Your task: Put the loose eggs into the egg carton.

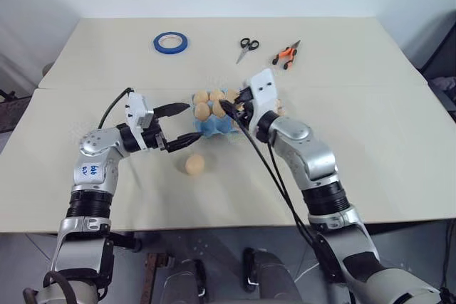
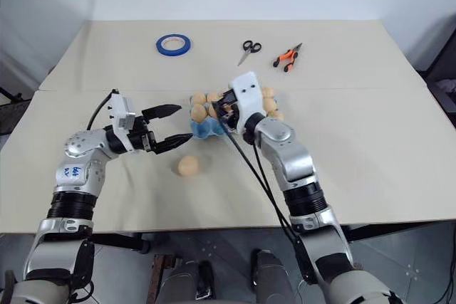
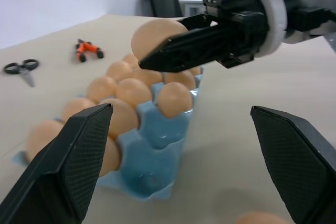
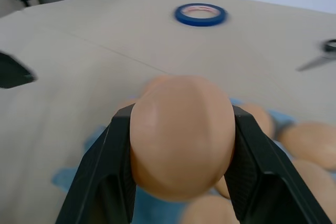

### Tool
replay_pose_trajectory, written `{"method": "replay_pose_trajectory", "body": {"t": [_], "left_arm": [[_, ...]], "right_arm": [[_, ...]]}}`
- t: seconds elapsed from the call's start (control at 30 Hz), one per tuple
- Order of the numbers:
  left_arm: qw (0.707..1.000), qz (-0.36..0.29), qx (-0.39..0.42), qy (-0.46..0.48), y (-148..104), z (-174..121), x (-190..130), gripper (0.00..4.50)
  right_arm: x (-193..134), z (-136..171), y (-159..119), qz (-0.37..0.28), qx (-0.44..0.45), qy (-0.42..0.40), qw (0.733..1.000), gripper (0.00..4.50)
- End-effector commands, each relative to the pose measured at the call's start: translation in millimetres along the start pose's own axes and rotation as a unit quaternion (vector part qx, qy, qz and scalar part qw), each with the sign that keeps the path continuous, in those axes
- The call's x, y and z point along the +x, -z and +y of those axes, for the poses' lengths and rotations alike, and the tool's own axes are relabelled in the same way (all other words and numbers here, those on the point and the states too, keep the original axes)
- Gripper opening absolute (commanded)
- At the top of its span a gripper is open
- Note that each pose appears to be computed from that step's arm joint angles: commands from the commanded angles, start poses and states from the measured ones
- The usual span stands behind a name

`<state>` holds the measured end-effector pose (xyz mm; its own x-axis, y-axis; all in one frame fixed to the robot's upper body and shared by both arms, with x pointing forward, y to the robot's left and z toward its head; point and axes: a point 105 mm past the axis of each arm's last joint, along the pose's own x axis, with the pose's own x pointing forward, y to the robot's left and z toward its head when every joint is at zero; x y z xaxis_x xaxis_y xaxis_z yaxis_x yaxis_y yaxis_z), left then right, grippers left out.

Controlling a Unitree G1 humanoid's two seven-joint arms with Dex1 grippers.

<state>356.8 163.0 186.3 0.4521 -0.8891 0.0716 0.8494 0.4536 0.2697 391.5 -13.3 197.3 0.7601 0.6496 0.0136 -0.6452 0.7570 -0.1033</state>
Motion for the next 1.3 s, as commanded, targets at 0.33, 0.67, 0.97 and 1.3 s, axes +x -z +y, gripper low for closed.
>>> {"method": "replay_pose_trajectory", "body": {"t": [0.33, 0.67, 0.97, 1.3], "left_arm": [[0.999, -0.005, 0.022, -0.025, -8.1, 5.1, -12.5, 4.5], [1.0, -0.006, 0.017, -0.024, -8.0, 4.0, -9.4, 4.5], [0.998, -0.001, -0.018, -0.053, -9.0, 3.4, -16.1, 4.5], [0.988, 0.018, -0.024, -0.149, -2.3, 3.4, -58.2, 4.5]], "right_arm": [[5.6, 11.8, 17.2, 0.028, -0.037, -0.027, 0.999, 2.74], [-0.7, 3.9, 10.7, 0.022, -0.057, -0.023, 0.998, 4.46], [-51.8, -20.7, -15.0, -0.021, -0.066, -0.028, 0.997, 4.46], [-136.4, -54.5, 1.8, -0.028, -0.108, -0.065, 0.992, 4.46]]}}
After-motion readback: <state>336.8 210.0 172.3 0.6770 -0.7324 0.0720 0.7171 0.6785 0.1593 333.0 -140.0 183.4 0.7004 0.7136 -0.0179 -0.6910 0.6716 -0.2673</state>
